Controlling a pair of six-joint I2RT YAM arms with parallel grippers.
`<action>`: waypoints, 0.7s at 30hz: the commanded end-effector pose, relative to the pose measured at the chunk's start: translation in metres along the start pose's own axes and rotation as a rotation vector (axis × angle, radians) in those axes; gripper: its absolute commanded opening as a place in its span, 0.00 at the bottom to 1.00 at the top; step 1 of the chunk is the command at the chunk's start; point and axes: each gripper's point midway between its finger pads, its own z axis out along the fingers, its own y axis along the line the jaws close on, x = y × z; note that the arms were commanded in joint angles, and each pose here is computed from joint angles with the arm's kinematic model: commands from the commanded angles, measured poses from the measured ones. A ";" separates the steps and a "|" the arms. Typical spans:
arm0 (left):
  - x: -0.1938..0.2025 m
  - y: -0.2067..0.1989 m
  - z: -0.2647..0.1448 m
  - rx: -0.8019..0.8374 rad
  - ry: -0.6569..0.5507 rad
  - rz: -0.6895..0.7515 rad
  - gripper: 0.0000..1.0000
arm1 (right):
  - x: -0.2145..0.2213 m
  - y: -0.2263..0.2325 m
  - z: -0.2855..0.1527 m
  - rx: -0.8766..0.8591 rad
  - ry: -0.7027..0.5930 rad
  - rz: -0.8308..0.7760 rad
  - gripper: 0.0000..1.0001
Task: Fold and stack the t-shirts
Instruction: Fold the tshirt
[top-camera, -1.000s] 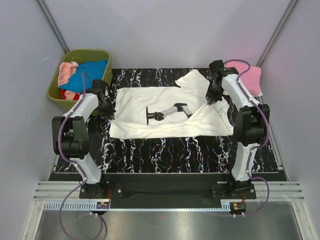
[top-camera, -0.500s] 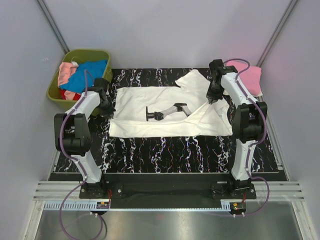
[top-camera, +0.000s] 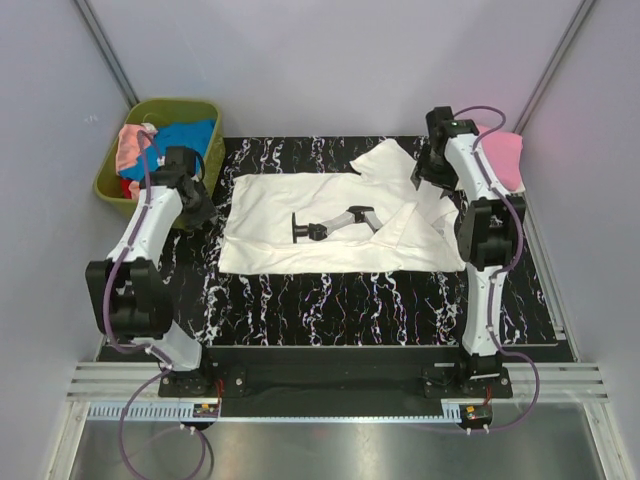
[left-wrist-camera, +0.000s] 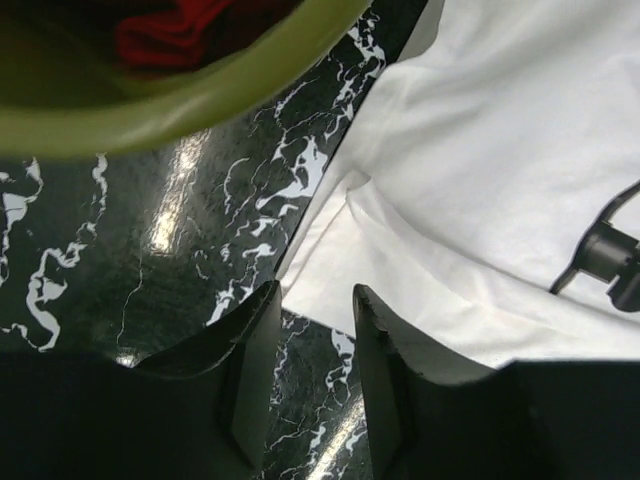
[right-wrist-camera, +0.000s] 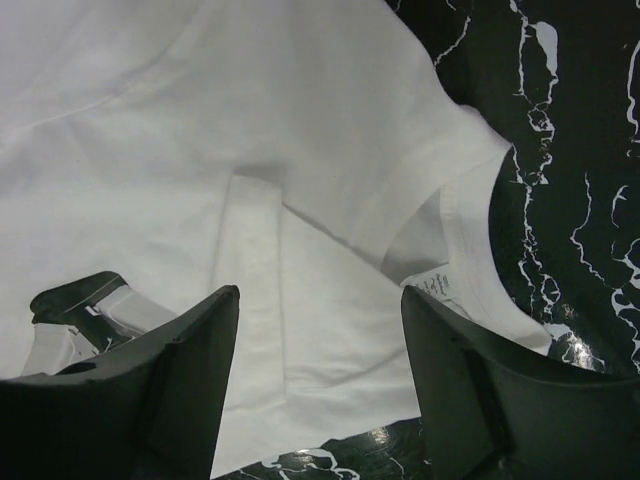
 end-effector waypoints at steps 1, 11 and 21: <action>0.003 0.006 -0.032 0.032 -0.098 -0.039 0.41 | 0.000 -0.018 -0.044 -0.039 -0.040 0.046 0.72; 0.080 -0.026 -0.033 0.197 -0.062 0.079 0.39 | 0.115 0.028 -0.043 -0.501 0.163 0.078 0.57; 0.073 0.013 -0.102 0.142 -0.260 0.183 0.40 | 0.137 0.034 -0.010 -0.484 0.232 0.064 0.51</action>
